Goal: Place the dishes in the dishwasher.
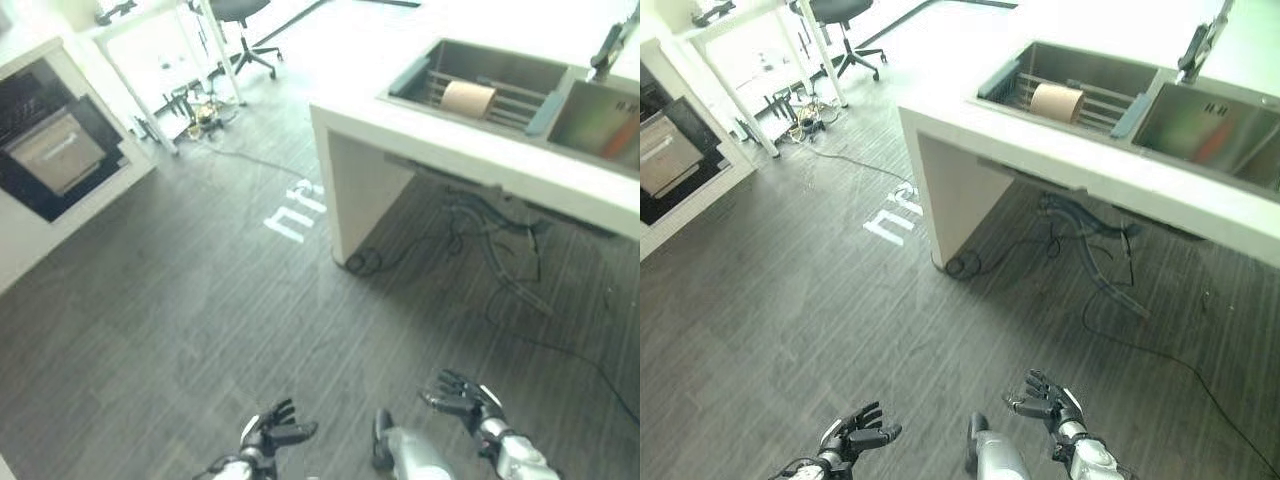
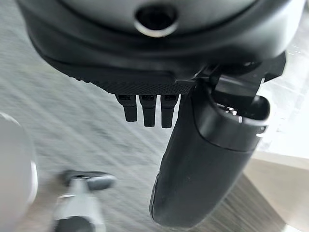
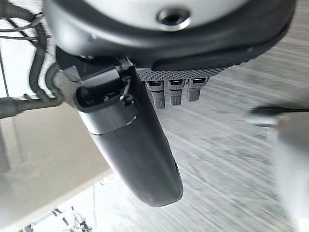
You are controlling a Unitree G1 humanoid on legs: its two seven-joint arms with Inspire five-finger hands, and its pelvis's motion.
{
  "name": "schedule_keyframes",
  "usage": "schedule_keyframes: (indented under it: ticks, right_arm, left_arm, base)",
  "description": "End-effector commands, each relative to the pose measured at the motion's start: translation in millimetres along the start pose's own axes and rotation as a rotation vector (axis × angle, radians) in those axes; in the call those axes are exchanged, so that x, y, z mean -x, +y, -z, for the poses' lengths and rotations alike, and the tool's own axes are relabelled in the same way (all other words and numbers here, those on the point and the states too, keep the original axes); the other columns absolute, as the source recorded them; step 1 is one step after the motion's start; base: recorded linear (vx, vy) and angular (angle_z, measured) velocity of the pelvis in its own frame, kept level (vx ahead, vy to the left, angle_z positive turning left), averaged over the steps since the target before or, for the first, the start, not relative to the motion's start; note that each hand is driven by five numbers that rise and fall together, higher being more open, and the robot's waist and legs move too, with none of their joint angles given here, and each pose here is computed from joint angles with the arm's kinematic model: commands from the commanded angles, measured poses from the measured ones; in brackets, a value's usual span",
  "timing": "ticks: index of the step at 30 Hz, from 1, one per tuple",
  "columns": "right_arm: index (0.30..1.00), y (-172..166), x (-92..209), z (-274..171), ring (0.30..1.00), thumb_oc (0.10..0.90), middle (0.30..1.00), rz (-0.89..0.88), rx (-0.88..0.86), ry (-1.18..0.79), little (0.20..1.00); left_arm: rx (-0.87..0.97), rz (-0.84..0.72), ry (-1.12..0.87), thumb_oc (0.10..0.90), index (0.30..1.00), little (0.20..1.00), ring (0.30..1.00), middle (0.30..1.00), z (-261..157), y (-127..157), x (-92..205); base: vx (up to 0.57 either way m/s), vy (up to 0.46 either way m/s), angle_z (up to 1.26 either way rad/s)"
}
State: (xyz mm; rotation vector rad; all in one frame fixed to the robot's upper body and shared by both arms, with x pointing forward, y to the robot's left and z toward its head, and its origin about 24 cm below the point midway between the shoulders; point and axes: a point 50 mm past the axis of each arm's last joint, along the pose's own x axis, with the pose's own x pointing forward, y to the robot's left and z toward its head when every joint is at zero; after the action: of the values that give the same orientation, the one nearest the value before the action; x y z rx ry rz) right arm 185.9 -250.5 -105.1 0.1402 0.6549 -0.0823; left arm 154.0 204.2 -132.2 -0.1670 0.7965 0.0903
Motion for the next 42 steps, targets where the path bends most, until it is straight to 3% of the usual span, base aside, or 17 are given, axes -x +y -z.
schedule_keyframes:
  ticks: [1, 8, 16, 27, 35, 38, 42]
  right_arm:
    - [0.900, -21.7, 3.8, -23.5, 0.900, 0.800, 0.900, 0.038, 0.050, -0.115, 0.900]
    - [0.900, -19.8, 0.9, -20.0, 0.900, 0.800, 0.900, 0.045, 0.037, -0.085, 0.900]
    - [0.900, -30.7, 13.6, 25.4, 0.900, 0.800, 0.900, 0.142, -0.005, 0.124, 0.900]
    - [0.900, -20.5, 9.2, 26.9, 0.900, 0.800, 0.900, 0.127, 0.007, 0.130, 0.900]
    - [0.900, -12.2, 6.9, 29.5, 0.900, 0.800, 0.900, 0.086, -0.053, 0.139, 0.900]
    - [0.900, -10.9, 13.1, 45.7, 0.900, 0.800, 0.900, 0.088, -0.046, 0.214, 0.900]
    - [0.900, -15.8, 15.4, 45.7, 0.900, 0.800, 0.900, 0.109, -0.050, 0.205, 0.900]
  left_arm:
    - [-0.058, 0.049, -0.069, 0.800, 0.900, 0.900, 0.900, 0.900, -20.9, 1.2, -4.2]
    - [-0.076, 0.001, -0.022, 0.800, 0.900, 0.900, 0.900, 0.900, -0.7, 5.8, 3.9]
    - [-0.029, -0.052, 0.099, 0.800, 0.900, 0.900, 0.900, 0.900, 25.2, 14.3, 7.1]
    - [-0.092, -0.058, 0.060, 0.800, 0.900, 0.900, 0.900, 0.900, 10.9, 20.1, 2.7]
    - [-0.062, -0.150, 0.018, 0.800, 0.900, 0.900, 0.900, 0.900, -3.6, 31.6, -0.2]
    - [0.035, -0.202, 0.058, 0.800, 0.900, 0.900, 0.900, 0.900, 8.0, 32.3, 2.9]
    - [0.023, -0.200, 0.086, 0.800, 0.900, 0.900, 0.900, 0.900, 14.2, 27.4, 3.2]
  base:
    - [0.22, -0.182, -0.18]
    - [0.24, 0.009, -0.86]
    - [0.14, 0.096, -0.57]
    - [0.08, 0.080, -0.20]
    - [0.13, -0.379, -0.29]
    - [0.27, -0.462, -0.14]
    - [0.15, -0.323, 0.19]
